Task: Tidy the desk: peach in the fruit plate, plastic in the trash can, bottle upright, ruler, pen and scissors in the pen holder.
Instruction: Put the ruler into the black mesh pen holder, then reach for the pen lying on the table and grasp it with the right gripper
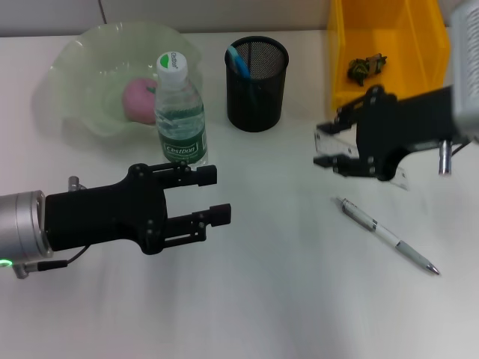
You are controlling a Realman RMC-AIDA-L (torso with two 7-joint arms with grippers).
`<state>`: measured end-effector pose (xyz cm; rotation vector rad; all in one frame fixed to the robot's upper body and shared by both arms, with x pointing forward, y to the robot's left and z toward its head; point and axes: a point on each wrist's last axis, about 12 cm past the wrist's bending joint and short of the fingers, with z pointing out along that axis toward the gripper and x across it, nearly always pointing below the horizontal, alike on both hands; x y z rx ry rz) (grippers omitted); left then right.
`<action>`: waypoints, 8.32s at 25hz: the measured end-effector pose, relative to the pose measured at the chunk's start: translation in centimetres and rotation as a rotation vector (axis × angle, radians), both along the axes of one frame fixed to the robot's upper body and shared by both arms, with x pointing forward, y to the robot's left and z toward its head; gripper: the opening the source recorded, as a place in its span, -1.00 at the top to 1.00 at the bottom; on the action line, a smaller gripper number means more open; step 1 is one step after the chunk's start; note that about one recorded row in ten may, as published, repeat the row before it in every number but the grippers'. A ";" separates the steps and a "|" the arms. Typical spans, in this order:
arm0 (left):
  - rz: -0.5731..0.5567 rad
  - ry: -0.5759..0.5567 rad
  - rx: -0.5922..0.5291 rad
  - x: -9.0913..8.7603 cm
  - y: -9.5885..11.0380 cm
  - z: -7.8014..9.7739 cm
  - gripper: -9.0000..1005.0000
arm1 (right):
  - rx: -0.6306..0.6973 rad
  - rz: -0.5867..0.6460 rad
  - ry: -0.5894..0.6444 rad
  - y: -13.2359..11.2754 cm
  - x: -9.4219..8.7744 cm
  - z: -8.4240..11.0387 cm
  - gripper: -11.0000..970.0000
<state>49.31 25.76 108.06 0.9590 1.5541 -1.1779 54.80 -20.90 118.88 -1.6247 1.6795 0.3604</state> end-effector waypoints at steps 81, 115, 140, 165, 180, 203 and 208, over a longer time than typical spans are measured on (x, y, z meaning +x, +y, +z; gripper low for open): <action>-0.005 -0.099 -0.017 1.2 -0.8 0.8 -0.26 | 0.828 -0.379 -0.112 3.5 8.1 -7.7 0.08; -0.028 -0.102 -0.022 0.8 -0.8 0.8 -0.26 | 0.924 -0.388 0.205 -12.4 -2.1 0.5 0.04; -0.029 -0.076 -0.041 -0.3 -0.7 -0.2 -0.26 | -0.170 -0.609 0.812 -3.7 2.6 5.7 0.04; -0.031 -0.092 -0.042 -0.4 -1.0 -0.7 -0.26 | -0.525 -0.650 0.721 3.2 4.9 -2.4 0.04; -0.027 -0.095 -0.042 -0.3 -0.9 -0.6 -0.26 | -0.509 -0.623 0.681 4.3 5.1 -4.6 0.05; -0.026 -0.093 -0.045 -0.4 -0.9 -0.7 -0.26 | -0.535 -0.619 0.656 4.8 4.9 -5.8 0.05; -0.024 -0.093 -0.046 -0.5 -0.8 -0.7 -0.26 | -0.539 -0.620 0.646 5.0 5.0 -5.8 0.06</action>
